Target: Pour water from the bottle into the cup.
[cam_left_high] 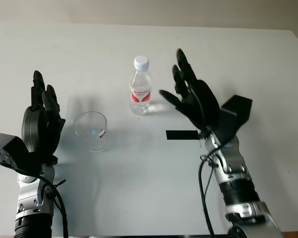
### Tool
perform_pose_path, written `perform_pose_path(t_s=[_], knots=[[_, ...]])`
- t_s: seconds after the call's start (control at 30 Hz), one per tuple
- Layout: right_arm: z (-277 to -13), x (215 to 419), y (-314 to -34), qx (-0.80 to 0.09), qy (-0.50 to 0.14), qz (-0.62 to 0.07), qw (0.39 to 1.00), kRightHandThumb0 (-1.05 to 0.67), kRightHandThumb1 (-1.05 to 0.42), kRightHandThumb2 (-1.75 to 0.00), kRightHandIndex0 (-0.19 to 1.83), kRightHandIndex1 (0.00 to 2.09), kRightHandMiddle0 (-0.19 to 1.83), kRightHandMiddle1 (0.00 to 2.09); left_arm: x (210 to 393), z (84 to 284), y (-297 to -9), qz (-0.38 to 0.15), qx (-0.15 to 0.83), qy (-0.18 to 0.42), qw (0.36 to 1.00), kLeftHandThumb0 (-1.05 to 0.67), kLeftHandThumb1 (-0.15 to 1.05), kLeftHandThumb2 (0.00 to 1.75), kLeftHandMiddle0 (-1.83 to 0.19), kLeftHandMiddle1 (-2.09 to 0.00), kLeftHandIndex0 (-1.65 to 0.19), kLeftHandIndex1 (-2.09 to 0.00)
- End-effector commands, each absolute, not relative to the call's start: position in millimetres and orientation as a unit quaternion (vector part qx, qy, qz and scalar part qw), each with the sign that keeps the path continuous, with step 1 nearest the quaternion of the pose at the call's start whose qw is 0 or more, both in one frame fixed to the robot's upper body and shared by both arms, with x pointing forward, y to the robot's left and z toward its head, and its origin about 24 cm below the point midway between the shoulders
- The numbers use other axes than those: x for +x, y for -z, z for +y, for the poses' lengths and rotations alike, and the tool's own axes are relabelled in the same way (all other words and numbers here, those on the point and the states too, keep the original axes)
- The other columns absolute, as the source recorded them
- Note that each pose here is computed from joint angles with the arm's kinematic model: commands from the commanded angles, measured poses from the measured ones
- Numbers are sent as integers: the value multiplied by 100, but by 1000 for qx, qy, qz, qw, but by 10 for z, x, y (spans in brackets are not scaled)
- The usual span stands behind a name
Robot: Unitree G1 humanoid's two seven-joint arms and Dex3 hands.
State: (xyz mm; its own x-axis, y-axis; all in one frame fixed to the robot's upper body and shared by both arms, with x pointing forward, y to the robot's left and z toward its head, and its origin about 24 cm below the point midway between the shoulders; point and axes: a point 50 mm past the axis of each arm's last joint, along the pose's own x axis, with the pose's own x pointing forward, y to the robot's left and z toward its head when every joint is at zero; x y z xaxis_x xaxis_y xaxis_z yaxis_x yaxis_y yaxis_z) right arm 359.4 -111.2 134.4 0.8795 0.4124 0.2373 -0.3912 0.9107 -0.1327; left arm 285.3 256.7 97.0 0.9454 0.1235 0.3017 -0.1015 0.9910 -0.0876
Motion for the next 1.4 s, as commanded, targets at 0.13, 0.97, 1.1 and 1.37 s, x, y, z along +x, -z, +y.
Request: perform_pose_path(t_s=[0.13,0.97,1.1,1.37], knots=[[-921,3771,-1448,-78,-232,-140,959,-97,-90,-5,-19,0,-19,0,2848,2555,-992,-158,-30,-57,985,-81,105,74,19,-4,19,0],[-689,3910,-1149,-52,-263,-58,962,-92,-93,-5,-19,0,-19,0,2836,2563,-986,-160,-39,-61,985,-81,105,71,19,-4,19,0],[-641,3907,-1165,-34,-277,-60,958,-88,-92,-5,-19,0,-19,0,2837,2569,-979,-158,-39,-60,985,-80,105,72,19,-3,19,0],[-561,3904,-1248,4,-288,-81,954,-84,-88,-5,-19,0,-19,0,2839,2562,-980,-160,-48,-58,984,-79,105,72,19,-3,19,0]])
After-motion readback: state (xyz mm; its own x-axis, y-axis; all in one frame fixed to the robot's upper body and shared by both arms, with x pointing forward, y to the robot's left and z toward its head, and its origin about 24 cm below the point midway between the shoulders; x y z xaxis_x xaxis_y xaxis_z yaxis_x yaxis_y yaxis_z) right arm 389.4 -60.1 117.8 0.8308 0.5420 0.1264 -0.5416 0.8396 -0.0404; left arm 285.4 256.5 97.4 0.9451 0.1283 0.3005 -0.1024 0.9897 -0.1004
